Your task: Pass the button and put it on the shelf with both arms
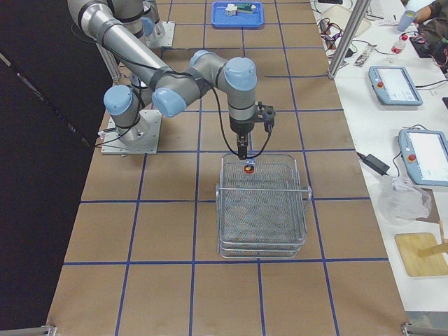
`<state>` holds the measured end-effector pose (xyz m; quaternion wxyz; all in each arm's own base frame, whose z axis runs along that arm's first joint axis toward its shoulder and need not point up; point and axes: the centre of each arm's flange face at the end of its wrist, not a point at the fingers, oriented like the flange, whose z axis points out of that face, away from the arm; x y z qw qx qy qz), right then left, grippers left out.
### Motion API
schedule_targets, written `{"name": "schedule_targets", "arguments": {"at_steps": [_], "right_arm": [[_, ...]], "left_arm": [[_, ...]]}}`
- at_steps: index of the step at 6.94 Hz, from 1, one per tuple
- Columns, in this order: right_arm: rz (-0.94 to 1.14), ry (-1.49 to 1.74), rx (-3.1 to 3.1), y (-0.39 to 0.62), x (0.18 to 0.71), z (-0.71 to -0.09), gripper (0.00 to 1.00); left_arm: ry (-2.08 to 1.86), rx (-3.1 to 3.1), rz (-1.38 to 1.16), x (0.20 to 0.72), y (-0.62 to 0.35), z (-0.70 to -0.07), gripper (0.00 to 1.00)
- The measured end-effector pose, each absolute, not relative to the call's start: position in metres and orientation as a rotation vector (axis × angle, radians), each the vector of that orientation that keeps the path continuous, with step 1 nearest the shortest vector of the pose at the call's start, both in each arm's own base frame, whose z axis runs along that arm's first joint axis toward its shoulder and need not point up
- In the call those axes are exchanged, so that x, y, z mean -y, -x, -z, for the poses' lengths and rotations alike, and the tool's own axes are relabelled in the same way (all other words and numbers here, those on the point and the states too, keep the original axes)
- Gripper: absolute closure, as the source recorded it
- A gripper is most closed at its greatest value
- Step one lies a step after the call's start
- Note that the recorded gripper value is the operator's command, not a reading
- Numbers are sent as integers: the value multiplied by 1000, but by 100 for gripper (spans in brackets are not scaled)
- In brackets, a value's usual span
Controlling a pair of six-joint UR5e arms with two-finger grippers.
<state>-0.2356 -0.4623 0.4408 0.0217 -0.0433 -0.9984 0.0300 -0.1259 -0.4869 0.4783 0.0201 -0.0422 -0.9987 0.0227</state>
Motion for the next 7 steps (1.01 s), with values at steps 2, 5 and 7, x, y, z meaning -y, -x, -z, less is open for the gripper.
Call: {"name": "schedule_targets", "arguments": {"at_steps": [2, 5, 7], "right_arm": [[46, 156, 3169, 161, 446, -463, 0], [105, -46, 3178, 37, 435, -484, 0], [105, 15, 3162, -39, 430, -487, 0]], "left_arm": [[129, 3098, -70, 487, 126, -478, 0], [123, 3099, -73, 489, 123, -478, 0], [117, 3103, -67, 489, 121, -477, 0]]}}
